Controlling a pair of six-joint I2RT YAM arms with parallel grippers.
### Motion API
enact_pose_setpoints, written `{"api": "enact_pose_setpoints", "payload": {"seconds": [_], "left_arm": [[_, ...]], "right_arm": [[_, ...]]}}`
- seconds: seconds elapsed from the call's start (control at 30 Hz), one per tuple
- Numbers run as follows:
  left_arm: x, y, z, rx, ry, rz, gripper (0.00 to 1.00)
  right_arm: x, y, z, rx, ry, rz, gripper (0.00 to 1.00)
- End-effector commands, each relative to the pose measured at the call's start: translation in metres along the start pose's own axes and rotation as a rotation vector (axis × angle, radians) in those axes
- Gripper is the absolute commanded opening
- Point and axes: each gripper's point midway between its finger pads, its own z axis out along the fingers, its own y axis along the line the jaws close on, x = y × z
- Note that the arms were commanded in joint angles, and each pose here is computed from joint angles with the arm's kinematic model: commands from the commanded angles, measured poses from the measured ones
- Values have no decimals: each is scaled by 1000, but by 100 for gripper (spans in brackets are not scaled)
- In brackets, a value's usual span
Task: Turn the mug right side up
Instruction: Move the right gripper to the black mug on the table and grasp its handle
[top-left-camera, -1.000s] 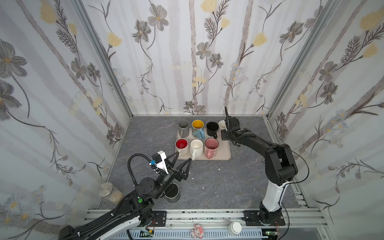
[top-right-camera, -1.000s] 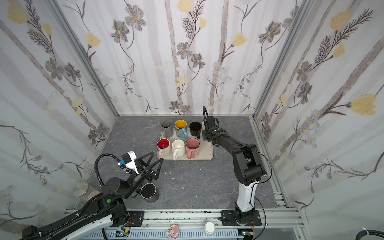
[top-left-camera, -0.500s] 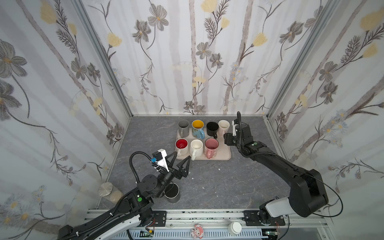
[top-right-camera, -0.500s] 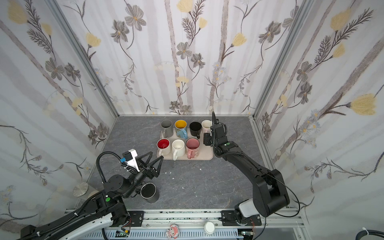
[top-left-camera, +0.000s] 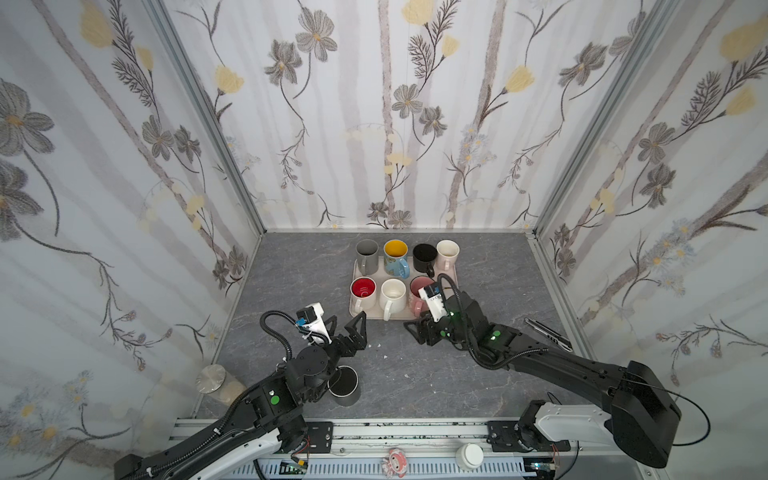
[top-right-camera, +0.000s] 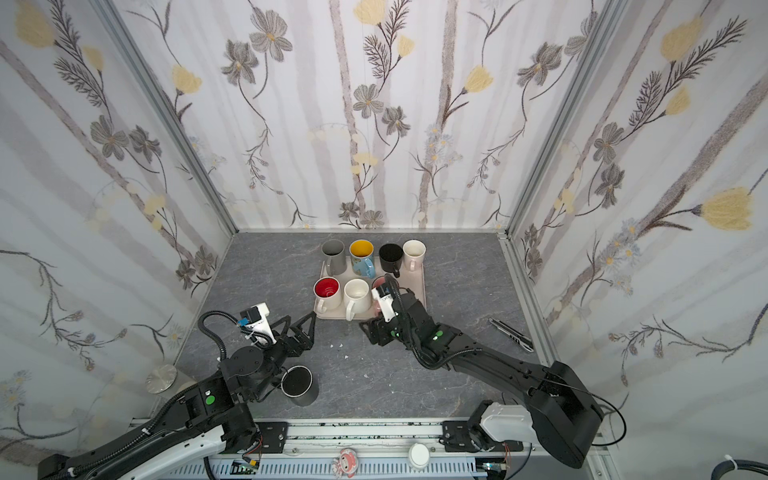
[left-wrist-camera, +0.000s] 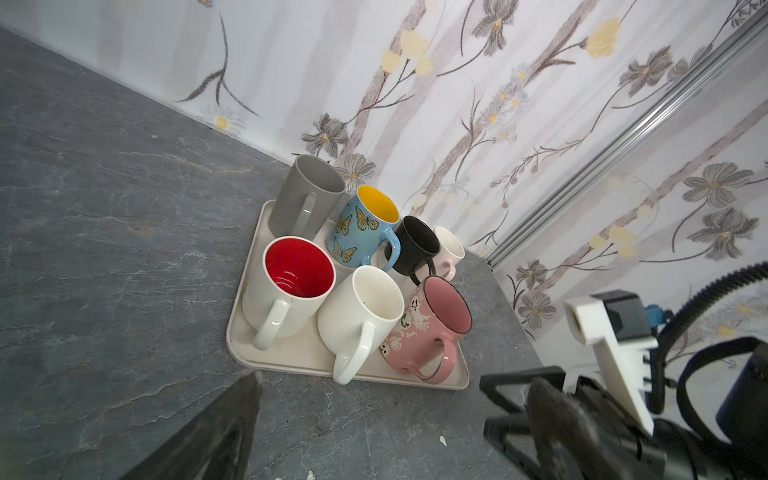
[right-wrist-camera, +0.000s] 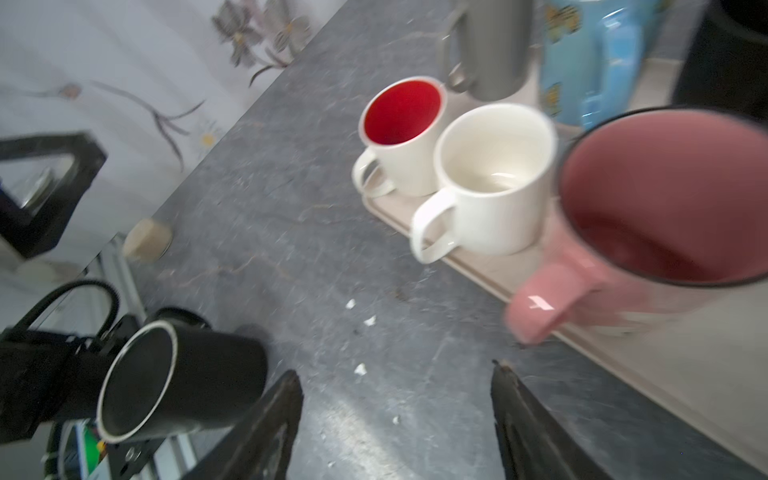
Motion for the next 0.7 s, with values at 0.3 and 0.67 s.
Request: {"api": "enact_pose_setpoints", "payload": {"seconds": [0.3, 0.67], "left_arm": [[-14, 41, -15, -188, -68, -60, 100], [-49, 45, -37, -168, -195, -128, 100]], "right_arm": [[34, 134, 46, -258, 53, -356, 95], [47, 173, 84, -204, -38, -525, 100]]}}
